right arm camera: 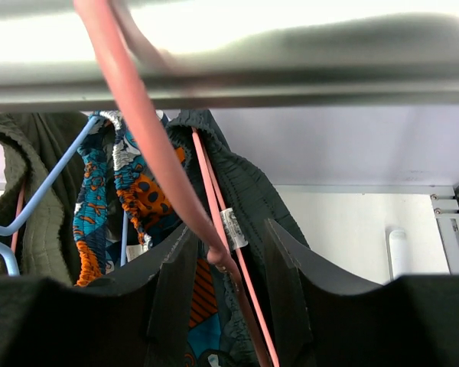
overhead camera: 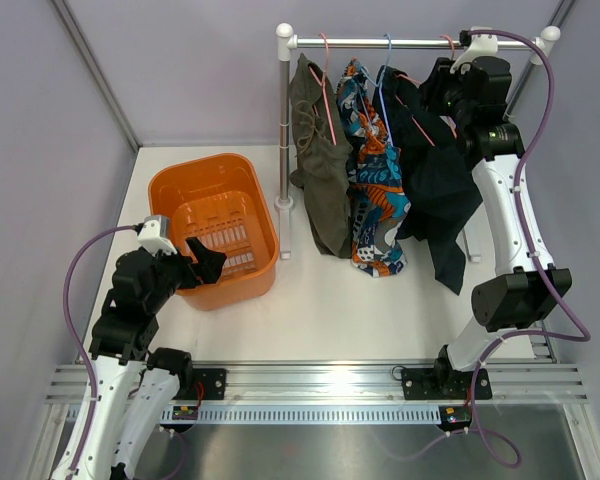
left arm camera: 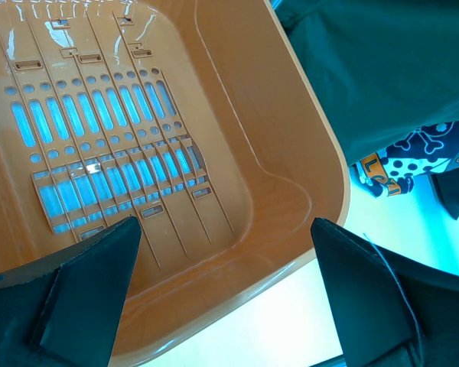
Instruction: Remove the shorts from the hanger
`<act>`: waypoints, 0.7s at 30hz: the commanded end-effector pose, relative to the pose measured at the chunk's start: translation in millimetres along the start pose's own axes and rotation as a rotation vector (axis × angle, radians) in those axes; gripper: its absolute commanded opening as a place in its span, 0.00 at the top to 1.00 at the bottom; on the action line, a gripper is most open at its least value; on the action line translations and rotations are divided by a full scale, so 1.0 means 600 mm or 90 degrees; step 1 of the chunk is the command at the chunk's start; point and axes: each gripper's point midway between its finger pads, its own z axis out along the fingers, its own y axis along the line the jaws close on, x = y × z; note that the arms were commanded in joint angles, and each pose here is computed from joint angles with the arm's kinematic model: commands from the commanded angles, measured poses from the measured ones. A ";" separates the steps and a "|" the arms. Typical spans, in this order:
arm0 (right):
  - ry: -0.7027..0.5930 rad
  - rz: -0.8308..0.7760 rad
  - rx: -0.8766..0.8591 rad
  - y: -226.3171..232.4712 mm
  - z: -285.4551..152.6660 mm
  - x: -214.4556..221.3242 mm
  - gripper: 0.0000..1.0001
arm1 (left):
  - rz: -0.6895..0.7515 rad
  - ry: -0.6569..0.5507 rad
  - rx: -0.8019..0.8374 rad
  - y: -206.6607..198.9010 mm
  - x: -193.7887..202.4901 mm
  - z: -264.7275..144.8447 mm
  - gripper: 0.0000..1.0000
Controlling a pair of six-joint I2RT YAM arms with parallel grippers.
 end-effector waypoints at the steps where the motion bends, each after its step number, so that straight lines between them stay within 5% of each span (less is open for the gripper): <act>1: -0.067 -0.012 0.003 0.004 -0.023 -0.062 0.53 | 0.014 -0.019 0.023 -0.012 -0.013 0.004 0.01; 7: -0.062 -0.010 0.002 0.004 -0.019 -0.055 0.58 | 0.014 -0.019 0.023 -0.012 -0.014 0.005 0.01; 10: -0.059 -0.012 0.004 0.003 -0.019 -0.054 0.71 | 0.014 -0.019 0.023 -0.012 -0.014 0.005 0.01; 12: -0.057 -0.009 0.009 0.000 -0.021 -0.053 0.97 | 0.014 -0.019 0.023 -0.012 -0.014 0.005 0.01; 13: -0.058 -0.007 0.010 0.000 -0.023 -0.055 1.00 | 0.014 -0.017 0.023 -0.012 -0.013 0.005 0.01; 21: -0.104 0.008 0.022 0.003 -0.079 -0.113 1.00 | 0.015 -0.017 0.025 -0.013 -0.013 0.005 0.01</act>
